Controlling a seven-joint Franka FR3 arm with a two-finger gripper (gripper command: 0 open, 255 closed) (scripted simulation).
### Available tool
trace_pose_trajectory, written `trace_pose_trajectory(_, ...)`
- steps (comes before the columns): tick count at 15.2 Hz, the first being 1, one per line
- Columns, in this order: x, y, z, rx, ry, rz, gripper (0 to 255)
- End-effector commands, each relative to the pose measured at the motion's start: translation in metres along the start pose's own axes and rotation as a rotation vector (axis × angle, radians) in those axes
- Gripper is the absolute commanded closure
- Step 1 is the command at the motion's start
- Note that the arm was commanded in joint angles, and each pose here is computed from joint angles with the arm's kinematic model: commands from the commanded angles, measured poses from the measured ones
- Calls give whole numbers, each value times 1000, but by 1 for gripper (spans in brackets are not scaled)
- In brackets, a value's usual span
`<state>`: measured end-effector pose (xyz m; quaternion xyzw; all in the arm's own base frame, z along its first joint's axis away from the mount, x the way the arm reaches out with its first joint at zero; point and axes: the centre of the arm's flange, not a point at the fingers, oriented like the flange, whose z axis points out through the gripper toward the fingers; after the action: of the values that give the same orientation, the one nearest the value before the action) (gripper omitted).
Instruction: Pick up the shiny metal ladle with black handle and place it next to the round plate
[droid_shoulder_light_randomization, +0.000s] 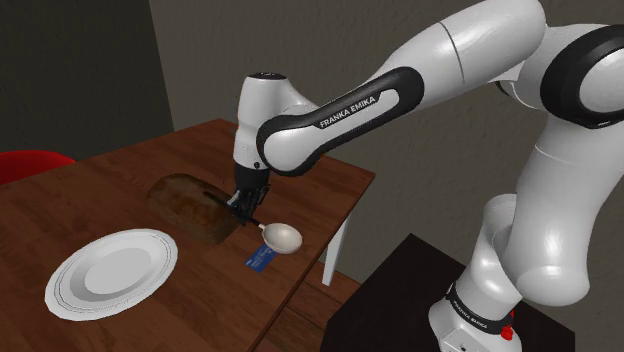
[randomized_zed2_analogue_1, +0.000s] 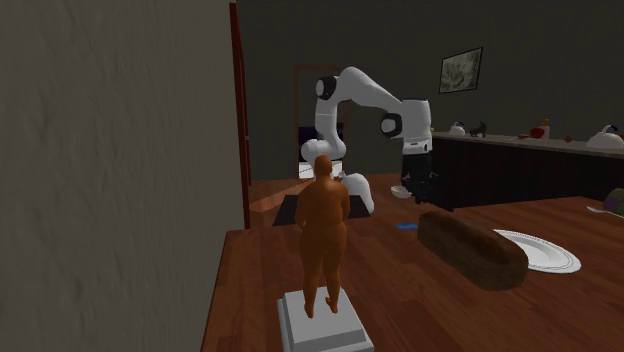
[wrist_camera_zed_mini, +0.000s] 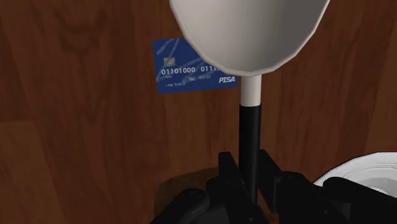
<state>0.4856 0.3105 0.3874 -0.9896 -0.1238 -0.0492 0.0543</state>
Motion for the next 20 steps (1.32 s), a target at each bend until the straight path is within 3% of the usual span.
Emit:
trace_pose_trajectory(1, -3, -27, 1, 0, 0, 1, 255)
trace_pose_trajectory(20, -48, -273, 19, 0, 0, 1, 255)
